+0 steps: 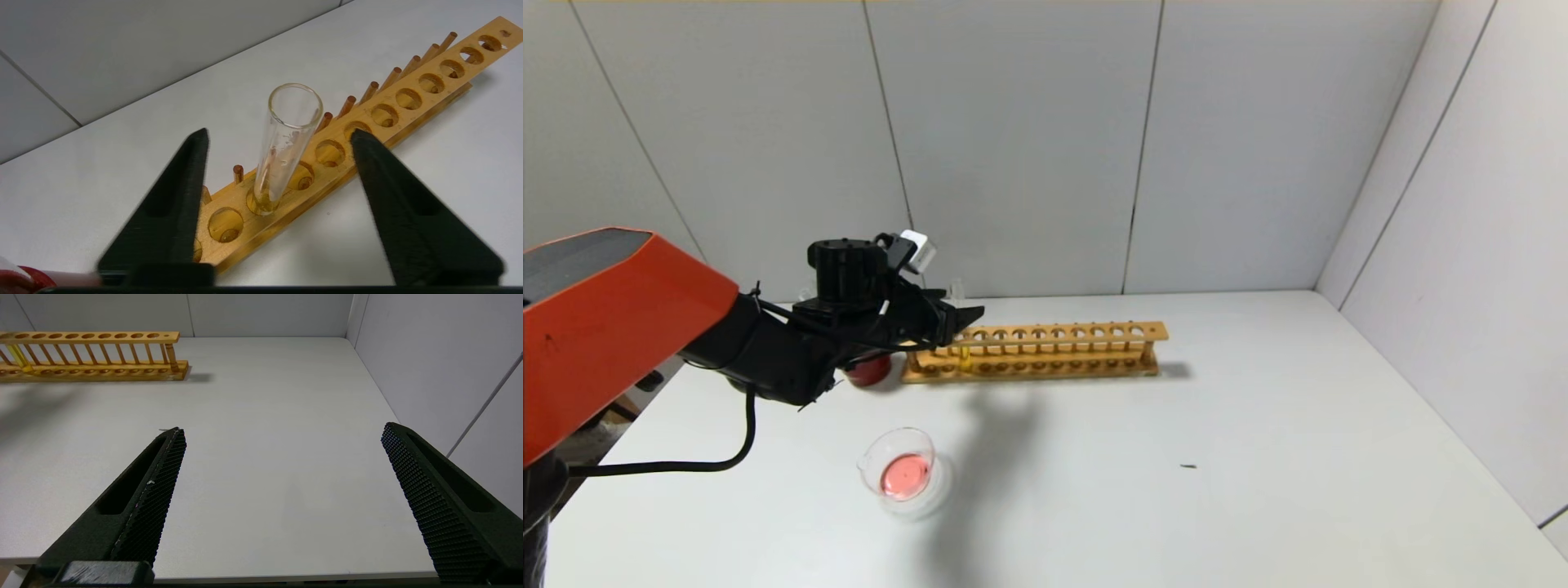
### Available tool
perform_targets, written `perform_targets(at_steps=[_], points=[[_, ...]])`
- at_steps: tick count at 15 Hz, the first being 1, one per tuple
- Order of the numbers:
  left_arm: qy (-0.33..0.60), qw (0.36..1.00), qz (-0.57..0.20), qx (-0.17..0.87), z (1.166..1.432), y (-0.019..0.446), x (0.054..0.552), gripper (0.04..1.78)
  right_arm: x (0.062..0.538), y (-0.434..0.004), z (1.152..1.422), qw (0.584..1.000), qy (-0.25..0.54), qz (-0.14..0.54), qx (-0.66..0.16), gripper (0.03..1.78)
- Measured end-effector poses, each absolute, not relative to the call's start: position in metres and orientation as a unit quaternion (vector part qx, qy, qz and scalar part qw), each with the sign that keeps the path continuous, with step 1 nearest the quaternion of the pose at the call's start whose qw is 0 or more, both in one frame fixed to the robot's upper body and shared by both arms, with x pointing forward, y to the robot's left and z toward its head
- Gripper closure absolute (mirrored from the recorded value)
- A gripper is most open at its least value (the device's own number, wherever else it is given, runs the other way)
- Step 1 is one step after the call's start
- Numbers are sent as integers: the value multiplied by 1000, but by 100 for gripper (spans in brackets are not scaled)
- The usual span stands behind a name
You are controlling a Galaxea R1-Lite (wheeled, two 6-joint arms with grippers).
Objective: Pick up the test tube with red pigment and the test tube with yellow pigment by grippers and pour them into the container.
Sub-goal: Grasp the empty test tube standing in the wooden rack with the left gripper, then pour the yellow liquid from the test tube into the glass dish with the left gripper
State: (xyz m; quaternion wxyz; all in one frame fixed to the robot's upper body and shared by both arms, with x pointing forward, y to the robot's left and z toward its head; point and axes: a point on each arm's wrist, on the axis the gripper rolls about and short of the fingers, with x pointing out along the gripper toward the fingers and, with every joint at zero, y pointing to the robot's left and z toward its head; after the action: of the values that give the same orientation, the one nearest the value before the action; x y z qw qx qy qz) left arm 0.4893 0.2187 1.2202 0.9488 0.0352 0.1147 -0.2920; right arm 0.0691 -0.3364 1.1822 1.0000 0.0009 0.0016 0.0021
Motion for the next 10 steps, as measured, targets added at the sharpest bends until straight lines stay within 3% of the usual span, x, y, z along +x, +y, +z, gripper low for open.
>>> perform_targets(at_steps=[3,5,10], points=[[109,948,-298,36,1217,211,493,124,69,-336,1182,1000,2,2,0,6],[109,947,-298,38,1215,208,494,146,69,-336,1182,1000,2,2,1,6],[110,946,-303,40,1215,204,490,149,69,-336,1182,1000,2,2,1,6]])
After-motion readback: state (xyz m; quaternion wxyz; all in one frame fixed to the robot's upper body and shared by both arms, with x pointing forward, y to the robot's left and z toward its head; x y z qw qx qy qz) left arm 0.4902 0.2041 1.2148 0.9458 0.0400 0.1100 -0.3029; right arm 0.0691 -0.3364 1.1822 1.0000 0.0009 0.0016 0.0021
